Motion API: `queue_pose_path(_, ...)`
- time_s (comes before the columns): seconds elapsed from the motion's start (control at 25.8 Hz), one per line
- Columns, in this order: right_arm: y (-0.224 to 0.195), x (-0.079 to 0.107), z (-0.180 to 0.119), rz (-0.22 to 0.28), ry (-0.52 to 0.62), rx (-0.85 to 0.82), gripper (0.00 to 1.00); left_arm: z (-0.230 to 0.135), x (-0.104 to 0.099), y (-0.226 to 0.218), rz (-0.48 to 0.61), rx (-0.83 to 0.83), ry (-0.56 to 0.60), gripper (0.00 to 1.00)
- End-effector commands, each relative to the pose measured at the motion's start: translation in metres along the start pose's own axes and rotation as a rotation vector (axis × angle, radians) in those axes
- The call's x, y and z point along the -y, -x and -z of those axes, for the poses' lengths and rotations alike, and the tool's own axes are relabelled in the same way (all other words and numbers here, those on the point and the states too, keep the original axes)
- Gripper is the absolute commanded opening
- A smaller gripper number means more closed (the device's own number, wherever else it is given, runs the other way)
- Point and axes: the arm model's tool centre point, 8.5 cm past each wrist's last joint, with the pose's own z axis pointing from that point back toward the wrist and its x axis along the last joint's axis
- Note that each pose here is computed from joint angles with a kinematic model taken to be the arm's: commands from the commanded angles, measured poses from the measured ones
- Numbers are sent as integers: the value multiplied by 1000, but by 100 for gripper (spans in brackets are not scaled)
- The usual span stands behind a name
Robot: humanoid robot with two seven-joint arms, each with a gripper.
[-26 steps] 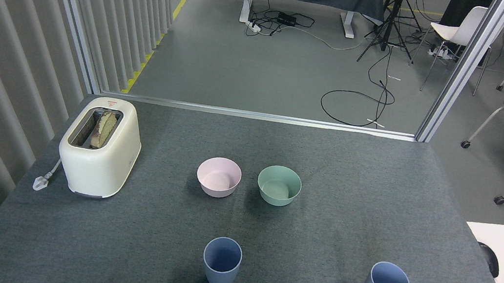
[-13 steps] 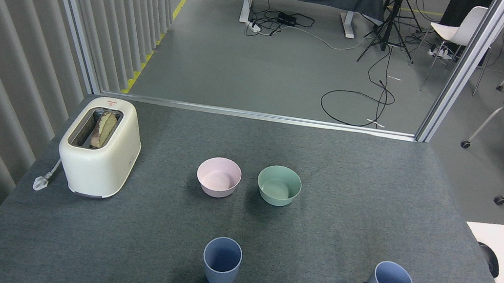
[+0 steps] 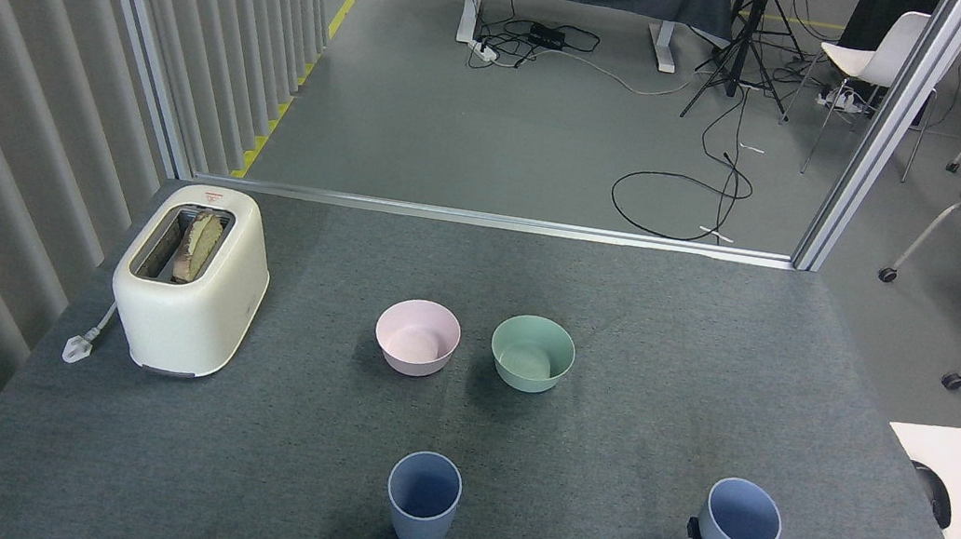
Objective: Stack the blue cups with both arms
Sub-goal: 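Lift the held cup with the right gripper over the placed cup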
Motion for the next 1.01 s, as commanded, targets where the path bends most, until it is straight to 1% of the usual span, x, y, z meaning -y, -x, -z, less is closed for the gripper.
queue_pose_path(0.0,-12,38,11,0,100,32,64,0,0,0,0,-3,-1,100)
queue_pose_path(0.04,-26,52,20,1,116,63,64,0,-1,0,1,-3,-3,100)
queue_pose_path(0.12,-65,81,37,11,146,143,64,0,0,0,1,-3,-1,100)
queue_pose_path(0.19,-106,103,49,31,176,220,65,0,0,0,0,-3,-1,100)
queue_pose_path(0.23,-128,115,54,32,188,255,66,0,0,0,0,-3,-1,100)
queue_pose_path(0.35,-190,134,52,2,215,351,66,0,0,0,0,-3,1,100)
queue_pose_path(0.43,-231,145,42,8,234,414,66,0,1,1,4,-10,2,100)
queue_pose_path(0.5,-262,150,30,5,226,470,66,-1,2,2,7,-19,5,100)
queue_pose_path(0.54,-271,150,25,-2,226,488,66,-1,1,2,8,-21,4,100)
queue_pose_path(0.62,-279,138,13,-9,200,507,67,-1,2,3,8,-21,6,100)
queue_pose_path(0.77,-279,120,-1,-9,158,510,67,-2,3,4,5,-24,10,100)
queue_pose_path(0.97,-278,112,-4,-6,135,505,68,-3,4,5,5,-28,14,100)
